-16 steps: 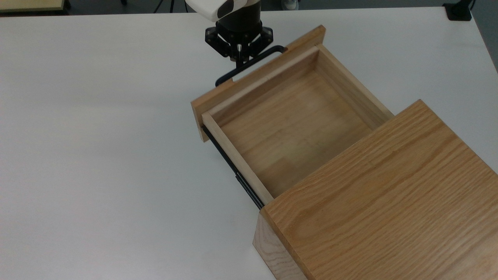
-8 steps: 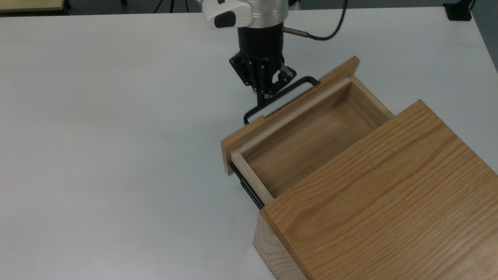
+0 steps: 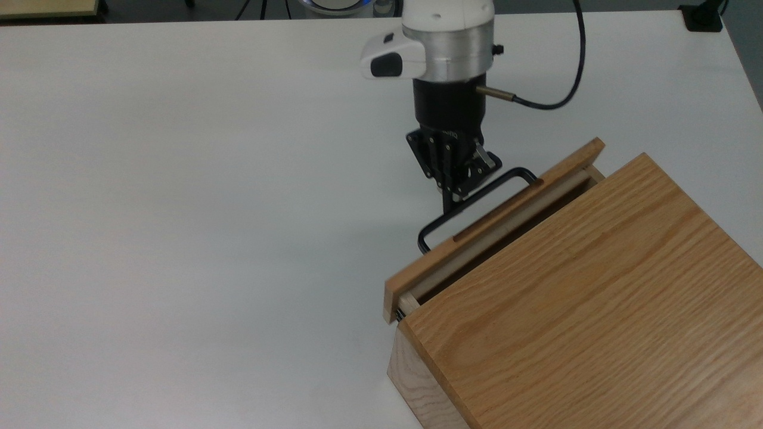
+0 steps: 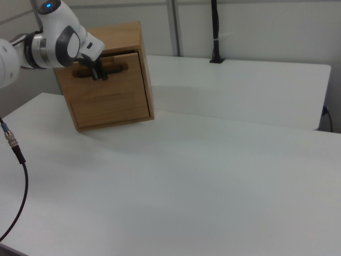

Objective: Close the drawer by sliding it
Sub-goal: 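Push the drawer handle with the gripper into the wooden cabinet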

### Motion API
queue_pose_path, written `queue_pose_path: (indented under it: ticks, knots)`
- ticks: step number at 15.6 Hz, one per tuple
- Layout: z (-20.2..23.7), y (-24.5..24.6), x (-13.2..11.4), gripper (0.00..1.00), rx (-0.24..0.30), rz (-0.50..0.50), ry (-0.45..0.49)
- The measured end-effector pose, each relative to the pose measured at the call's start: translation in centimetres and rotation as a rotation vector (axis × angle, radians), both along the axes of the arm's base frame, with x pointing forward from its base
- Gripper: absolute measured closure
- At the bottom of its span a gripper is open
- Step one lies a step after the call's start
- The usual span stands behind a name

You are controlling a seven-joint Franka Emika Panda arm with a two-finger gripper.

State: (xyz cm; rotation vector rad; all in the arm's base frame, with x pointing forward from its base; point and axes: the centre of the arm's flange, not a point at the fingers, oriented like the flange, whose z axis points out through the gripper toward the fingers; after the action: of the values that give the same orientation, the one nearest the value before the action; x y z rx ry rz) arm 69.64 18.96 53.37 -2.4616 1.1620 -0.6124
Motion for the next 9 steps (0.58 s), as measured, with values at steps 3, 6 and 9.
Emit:
queue_pose_path:
  ticks: [3,6,9]
  knots:
    - [-0.7,0.7,1.0,0.99,0.089,-0.091,-0.054]
    - [-0.9,0.7,1.2,0.99,0.101,-0.106,-0.064]
    - [-0.4,-0.3,1.4,0.99,0.086,-0.111,-0.077]
